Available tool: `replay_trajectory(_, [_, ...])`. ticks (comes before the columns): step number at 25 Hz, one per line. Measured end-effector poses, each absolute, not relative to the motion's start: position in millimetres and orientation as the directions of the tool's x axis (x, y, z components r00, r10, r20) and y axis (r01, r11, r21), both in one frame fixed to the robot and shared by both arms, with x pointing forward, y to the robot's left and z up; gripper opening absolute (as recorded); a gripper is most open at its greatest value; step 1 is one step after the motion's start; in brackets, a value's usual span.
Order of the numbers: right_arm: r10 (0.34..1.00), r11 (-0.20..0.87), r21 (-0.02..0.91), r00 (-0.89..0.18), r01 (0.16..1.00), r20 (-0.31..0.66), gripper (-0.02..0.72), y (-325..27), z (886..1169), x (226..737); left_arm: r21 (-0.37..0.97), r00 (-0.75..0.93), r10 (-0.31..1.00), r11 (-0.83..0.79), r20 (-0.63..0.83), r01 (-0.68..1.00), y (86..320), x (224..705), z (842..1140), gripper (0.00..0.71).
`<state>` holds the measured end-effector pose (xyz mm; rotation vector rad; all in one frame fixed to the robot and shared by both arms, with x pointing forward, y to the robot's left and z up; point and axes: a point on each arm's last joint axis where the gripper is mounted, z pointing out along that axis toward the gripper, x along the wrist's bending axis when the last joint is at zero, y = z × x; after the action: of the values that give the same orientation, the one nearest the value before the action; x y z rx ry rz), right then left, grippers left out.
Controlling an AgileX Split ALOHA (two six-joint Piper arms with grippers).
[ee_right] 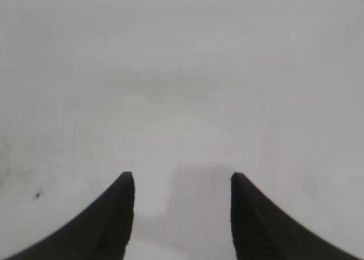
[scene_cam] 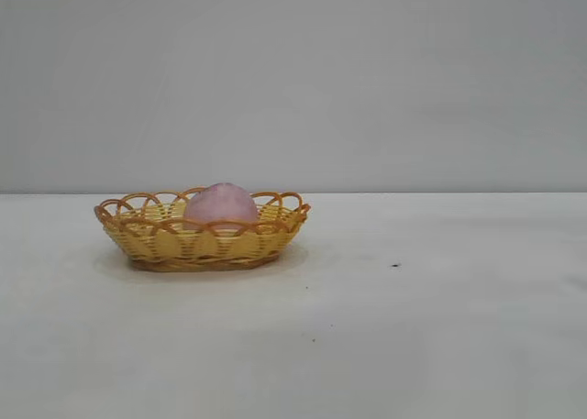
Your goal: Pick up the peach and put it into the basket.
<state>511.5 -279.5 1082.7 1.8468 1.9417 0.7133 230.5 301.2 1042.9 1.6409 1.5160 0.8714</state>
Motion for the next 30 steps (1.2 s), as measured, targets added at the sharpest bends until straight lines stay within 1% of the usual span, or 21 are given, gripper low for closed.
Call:
replay_trajectory(3, [0.993, 0.031, 0.545, -0.086, 0.838, 0.075, 0.372, -280.4, 1076.4, 484.0, 0.862, 0.077, 0.997, -0.042, 0.004, 0.505, 301.2, 230.5, 1042.9, 0.292])
replay_trajectory(5, [0.993, 0.036, 0.54, -0.09, 0.841, 0.074, 0.372, -281.0, 1075.8, 464.8, 0.862, 0.077, 0.997, -0.042, 0.004, 0.505, 301.2, 230.5, 1042.9, 0.292])
replay_trajectory(6, [0.993, 0.036, 0.545, -0.091, 0.838, 0.074, 0.318, -281.4, 1074.9, 455.2, 0.862, 0.077, 0.997, -0.042, 0.004, 0.505, 301.2, 230.5, 1042.9, 0.292])
replay_trajectory(11, [0.993, 0.026, 0.611, -0.09, 0.791, 0.074, 0.32, -284.1, 1076.8, 394.3, 0.862, 0.077, 0.997, -0.042, 0.004, 0.505, 301.2, 230.5, 1042.9, 0.292])
replay_trajectory(14, [0.993, 0.031, 0.611, -0.095, 0.791, 0.073, 0.32, -285.0, 1069.6, 367.5, 0.862, 0.077, 0.997, -0.042, 0.004, 0.505, 301.2, 230.5, 1042.9, 0.292])
replay_trajectory(18, [0.992, 0.043, 0.62, -0.109, 0.784, 0.069, 0.32, -285.6, 1062.8, 339.7, 0.862, 0.077, 0.997, -0.042, 0.004, 0.505, 301.2, 230.5, 1042.9, 0.292])
replay_trajectory(23, [0.99, 0.046, 0.668, -0.122, 0.742, 0.067, 0.32, -286.4, 1053.5, 304.1, 0.862, 0.077, 0.997, -0.042, 0.004, 0.505, 301.2, 230.5, 1042.9, 0.292])
replay_trajectory(25, [0.99, 0.049, 0.67, -0.127, 0.741, 0.068, 0.32, -286.6, 1048.4, 291.5, 0.862, 0.077, 0.997, -0.042, 0.004, 0.505, 301.2, 230.5, 1042.9, 0.292])
replay_trajectory(30, [0.989, 0.061, 0.729, -0.139, 0.681, 0.047, 0.32, -288.0, 1046.8, 267.4, 0.862, 0.077, 0.997, -0.042, 0.004, 0.505, 301.2, 230.5, 1042.9, 0.292])
